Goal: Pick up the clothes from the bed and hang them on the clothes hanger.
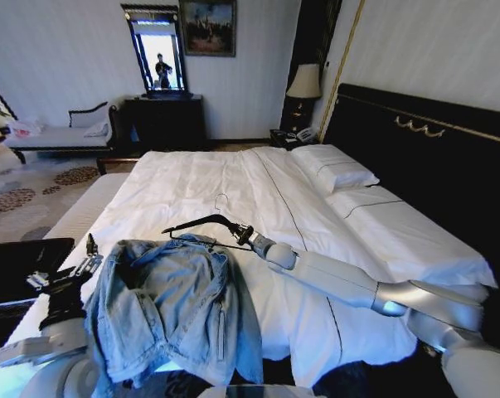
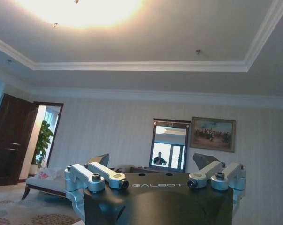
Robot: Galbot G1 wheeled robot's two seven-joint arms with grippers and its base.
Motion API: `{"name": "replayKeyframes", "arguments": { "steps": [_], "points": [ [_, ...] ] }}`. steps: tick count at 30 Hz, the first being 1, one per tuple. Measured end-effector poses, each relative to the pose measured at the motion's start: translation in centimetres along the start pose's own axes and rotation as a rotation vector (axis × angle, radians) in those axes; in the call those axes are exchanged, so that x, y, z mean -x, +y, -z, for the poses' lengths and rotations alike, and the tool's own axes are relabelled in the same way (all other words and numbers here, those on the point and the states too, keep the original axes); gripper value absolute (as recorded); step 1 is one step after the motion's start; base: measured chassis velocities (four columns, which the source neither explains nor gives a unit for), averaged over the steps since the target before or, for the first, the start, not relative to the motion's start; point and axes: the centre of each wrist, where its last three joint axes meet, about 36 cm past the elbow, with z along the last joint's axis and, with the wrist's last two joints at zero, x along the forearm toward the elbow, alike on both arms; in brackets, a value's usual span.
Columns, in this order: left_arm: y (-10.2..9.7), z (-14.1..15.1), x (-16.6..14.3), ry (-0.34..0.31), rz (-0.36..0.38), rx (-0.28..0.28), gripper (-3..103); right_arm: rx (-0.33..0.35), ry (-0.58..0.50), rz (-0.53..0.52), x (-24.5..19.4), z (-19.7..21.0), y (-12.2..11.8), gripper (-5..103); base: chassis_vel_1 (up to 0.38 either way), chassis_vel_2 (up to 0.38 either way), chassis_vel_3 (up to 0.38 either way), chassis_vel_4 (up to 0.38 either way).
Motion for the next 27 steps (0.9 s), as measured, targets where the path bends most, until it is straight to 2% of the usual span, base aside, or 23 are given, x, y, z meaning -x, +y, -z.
{"name": "replayKeyframes", "arguments": {
  "steps": [8,20,25,27],
  "points": [
    [-0.1,-0.1,0.0,0.002,0.0,-0.002,100,0.0,0.002,-0.001,-0.1,-0.1,-0.1,22,0.096,0.148,-0.09,-0.173],
    [0.1,-0.4,0.0,0.007,0.003,-0.002,100,0.006,0.007,-0.024,0.1,-0.6,-0.1,22,0.182,0.281,-0.177,-0.277],
    [0.1,-0.5,0.0,0.007,0.004,-0.003,100,-0.003,0.032,-0.042,0.1,-0.8,-0.4,22,0.047,0.052,-0.011,-0.032],
    [0.1,-0.5,0.0,0.007,0.005,-0.003,100,-0.029,0.076,-0.023,-0.4,-0.7,-1.2,22,0.0,0.0,0.0,0.0]
  ]
}}
